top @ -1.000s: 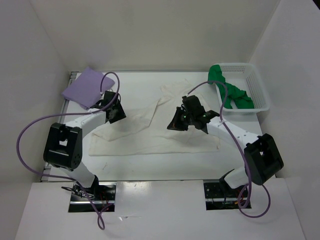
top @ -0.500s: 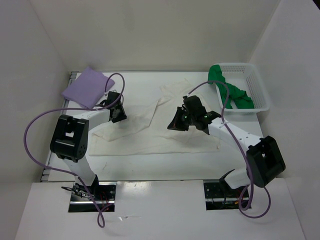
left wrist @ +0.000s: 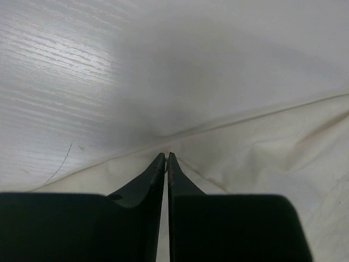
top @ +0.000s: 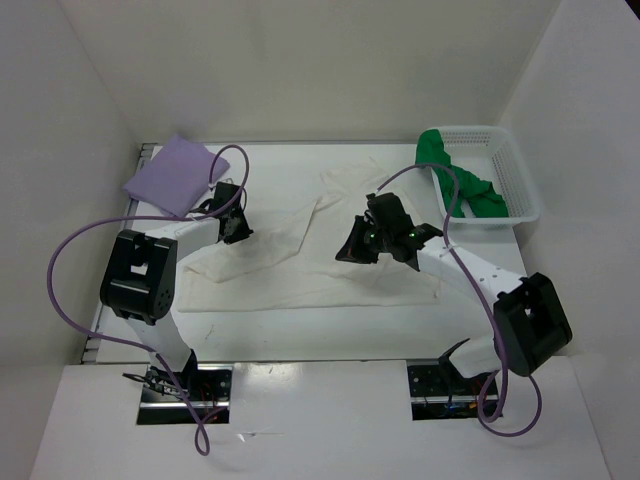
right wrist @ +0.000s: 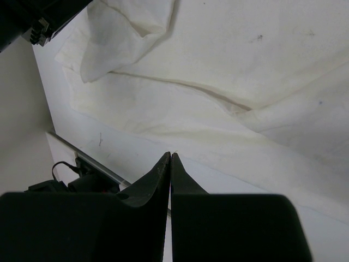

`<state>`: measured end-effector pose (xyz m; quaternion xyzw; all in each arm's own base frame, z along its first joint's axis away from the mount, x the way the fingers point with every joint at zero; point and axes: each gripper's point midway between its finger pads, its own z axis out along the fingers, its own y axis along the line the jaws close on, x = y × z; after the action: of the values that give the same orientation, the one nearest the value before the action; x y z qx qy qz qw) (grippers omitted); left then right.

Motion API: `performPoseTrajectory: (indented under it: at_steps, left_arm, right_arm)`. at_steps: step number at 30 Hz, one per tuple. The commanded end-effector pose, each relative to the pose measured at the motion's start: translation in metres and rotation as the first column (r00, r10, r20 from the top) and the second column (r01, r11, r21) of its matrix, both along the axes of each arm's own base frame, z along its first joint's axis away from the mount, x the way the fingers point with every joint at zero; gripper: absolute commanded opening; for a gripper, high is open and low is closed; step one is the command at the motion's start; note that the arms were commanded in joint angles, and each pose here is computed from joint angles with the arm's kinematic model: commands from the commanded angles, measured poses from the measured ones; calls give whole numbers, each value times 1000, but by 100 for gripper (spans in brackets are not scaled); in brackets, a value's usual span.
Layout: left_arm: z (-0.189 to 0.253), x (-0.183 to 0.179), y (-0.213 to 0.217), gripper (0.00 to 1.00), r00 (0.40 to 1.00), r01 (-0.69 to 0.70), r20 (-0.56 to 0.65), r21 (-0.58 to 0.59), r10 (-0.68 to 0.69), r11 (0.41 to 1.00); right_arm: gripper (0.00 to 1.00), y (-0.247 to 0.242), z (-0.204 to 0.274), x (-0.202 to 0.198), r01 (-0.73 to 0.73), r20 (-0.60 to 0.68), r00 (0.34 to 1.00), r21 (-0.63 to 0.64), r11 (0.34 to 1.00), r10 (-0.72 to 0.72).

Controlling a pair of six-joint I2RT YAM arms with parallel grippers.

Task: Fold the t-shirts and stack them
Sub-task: Fold the flattened tshirt in 1/3 of the way

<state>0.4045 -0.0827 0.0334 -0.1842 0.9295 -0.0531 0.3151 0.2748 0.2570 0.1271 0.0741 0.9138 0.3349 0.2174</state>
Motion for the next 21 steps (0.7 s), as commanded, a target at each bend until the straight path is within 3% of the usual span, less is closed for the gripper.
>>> performPoseTrajectory:
  at_steps: [1,6,11,16,21]
  left_arm:
    - [21,9,-4,10,998,18,62,-13,-17,1000]
    - [27,8,-3,0,997,25,69,-8,-24,1000]
    - [58,14,-3,0,991,19,129,-39,-14,999]
    - [108,47,30,0,969,-51,237,-92,71,994]
    - [111,82,65,0,951,-133,266,-105,157,986]
  right_arm:
    - [5,3,22,8,-5,78,997,31,1000,2]
    - [5,2,27,9,2,89,996,31,1000,-5]
    - [5,2,27,9,2,89,996,30,1000,-5]
    - [5,3,28,8,-5,86,996,35,999,2]
    - [5,3,24,8,-5,78,997,31,1000,2]
